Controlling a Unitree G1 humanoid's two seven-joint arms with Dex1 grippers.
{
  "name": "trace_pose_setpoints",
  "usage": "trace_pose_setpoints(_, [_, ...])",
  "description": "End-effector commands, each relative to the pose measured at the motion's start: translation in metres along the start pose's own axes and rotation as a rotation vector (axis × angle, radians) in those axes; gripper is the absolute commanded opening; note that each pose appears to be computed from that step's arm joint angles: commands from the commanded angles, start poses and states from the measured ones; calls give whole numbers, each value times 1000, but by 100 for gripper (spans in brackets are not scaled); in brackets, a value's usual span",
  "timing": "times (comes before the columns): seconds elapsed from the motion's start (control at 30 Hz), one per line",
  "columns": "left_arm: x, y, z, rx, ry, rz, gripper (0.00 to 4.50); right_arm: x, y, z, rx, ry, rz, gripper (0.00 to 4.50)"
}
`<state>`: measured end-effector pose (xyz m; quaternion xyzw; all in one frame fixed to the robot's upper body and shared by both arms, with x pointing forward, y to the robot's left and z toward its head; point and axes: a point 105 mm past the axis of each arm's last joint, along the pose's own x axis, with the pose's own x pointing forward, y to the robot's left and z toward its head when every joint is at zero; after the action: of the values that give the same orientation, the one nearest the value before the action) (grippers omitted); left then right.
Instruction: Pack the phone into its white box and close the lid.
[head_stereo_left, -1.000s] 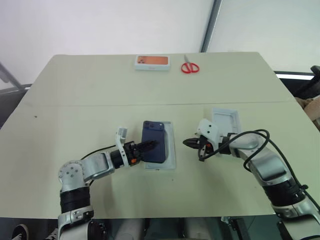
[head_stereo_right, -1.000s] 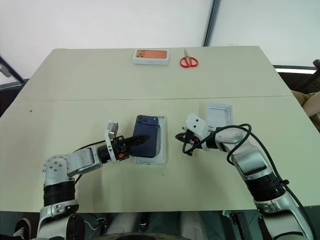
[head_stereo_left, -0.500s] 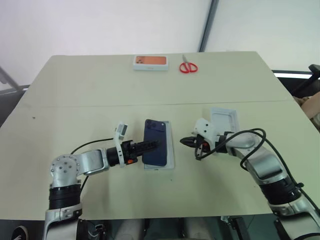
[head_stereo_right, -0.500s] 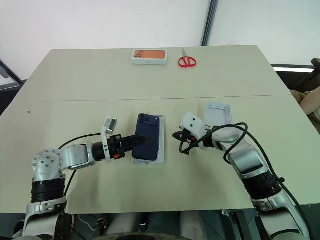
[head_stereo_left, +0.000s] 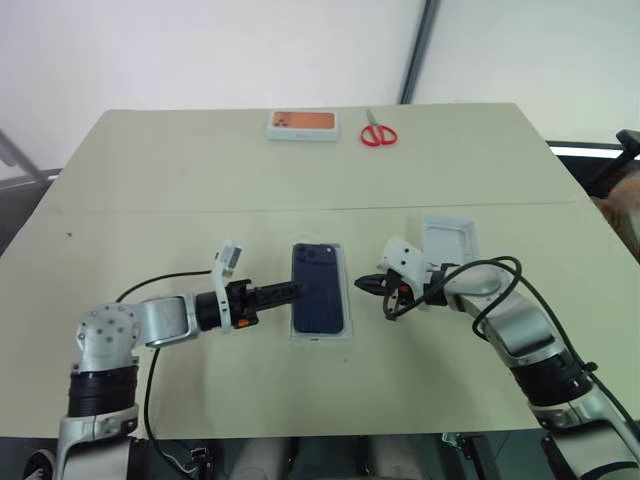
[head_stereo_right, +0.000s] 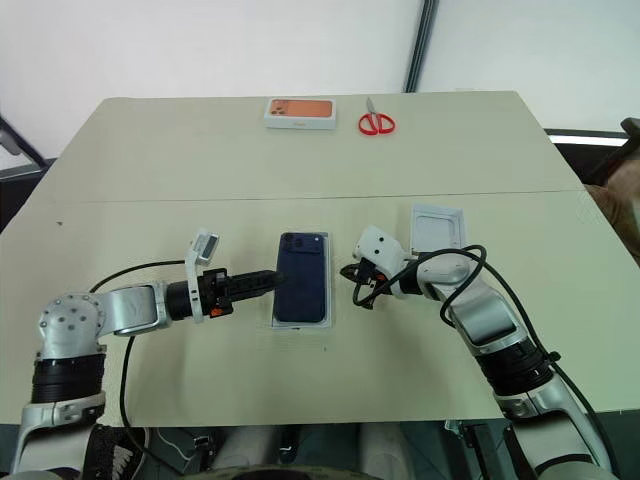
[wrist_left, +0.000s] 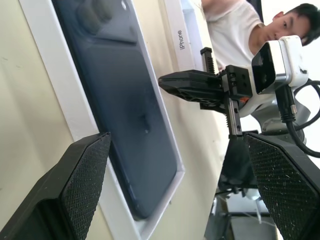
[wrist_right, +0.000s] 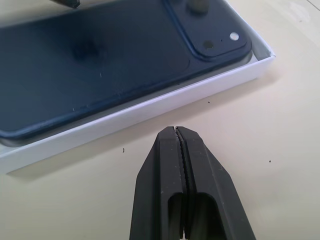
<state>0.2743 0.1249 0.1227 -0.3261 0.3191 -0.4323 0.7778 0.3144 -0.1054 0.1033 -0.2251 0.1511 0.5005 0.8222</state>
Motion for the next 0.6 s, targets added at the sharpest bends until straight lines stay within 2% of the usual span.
trace_pose_setpoints(0.03, [-15,-5,30,113,-92,22,448,0,-3,12,-32,-38,-5,0])
trace_pose_setpoints(0.13, [-20,1,40,134,-128,51,448,1,-2,15,-16,-57,12,0])
trace_pose_setpoints(0.23, [-24,17,44,161,-139,150,365,1,-6,14,-23,-51,-3,0])
trace_pose_setpoints(0.37, [-21,27,32,196,-72,199,171,2,-5,14,-26,-52,-4,0])
trace_pose_setpoints(0.47, [-15,31,24,210,-36,211,4,4,-3,14,-34,-49,1,0])
trace_pose_setpoints(0.6, [-10,43,6,273,73,265,4,5,-2,13,-39,-44,0,0])
